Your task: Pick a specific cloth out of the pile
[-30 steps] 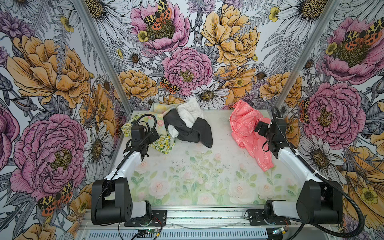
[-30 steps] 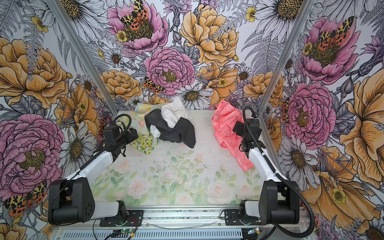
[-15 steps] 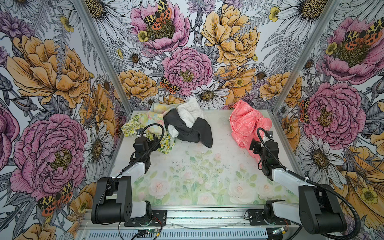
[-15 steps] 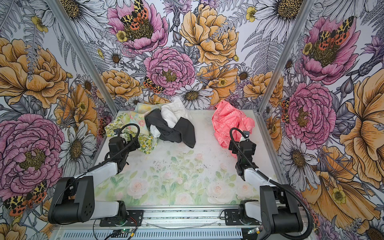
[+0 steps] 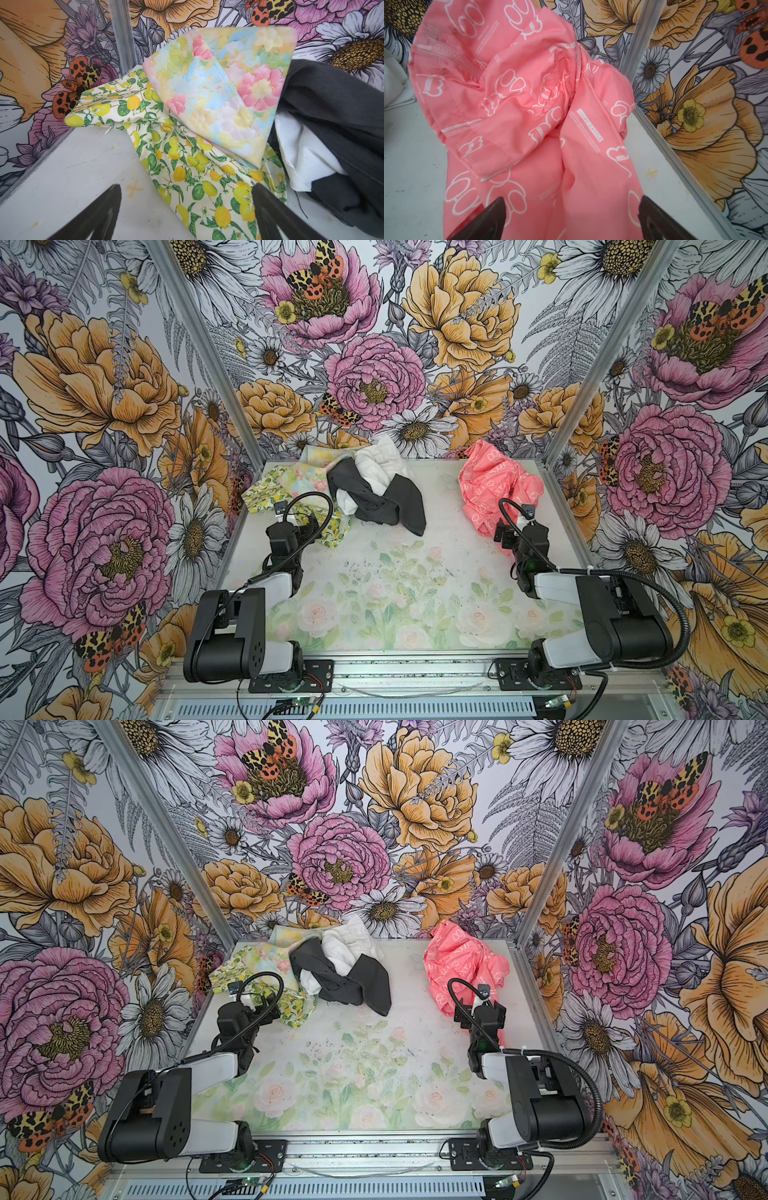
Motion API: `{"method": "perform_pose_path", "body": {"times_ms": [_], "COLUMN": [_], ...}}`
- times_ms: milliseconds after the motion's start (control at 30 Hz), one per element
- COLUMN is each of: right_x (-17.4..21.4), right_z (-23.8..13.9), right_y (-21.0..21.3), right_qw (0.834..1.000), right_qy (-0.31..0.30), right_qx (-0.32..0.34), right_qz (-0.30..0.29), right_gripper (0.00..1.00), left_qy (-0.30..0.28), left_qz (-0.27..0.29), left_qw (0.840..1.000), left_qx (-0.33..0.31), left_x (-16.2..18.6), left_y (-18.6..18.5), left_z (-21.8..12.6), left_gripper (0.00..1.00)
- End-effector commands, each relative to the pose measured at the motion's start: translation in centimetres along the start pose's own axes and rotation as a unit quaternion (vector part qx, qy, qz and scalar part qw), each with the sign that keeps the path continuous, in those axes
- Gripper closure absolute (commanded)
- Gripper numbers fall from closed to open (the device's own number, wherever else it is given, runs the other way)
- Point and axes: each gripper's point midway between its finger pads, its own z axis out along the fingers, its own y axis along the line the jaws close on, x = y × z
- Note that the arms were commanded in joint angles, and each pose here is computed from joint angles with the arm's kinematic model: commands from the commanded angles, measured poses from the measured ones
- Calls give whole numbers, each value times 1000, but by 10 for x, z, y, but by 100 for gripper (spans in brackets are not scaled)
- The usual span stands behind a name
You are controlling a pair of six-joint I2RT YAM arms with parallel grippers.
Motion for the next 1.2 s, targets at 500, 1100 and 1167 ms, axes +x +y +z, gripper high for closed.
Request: {"method": "perform_pose_path", "body": {"times_ms": [500, 1100, 1167], "right_x": [-17, -17, -16], "right_z": [8, 9, 11], "right_y": [-7, -7, -7], "right_qw": [999, 999, 999], "right_qy": [-43, -41, -37], "right_qx": [7, 4, -3], "right_qz": [25, 27, 29], "right_gripper": [1, 0, 1], "left_qy": [-51, -55, -54], "left_qz": [44, 48, 48], "left_qw": [997, 997, 997], "left_qx": [24, 18, 18], "left_x": [2, 3, 3], "left_y": [-14, -15, -15], "left_z": [14, 12, 12], "left_gripper": [1, 1, 1]}}
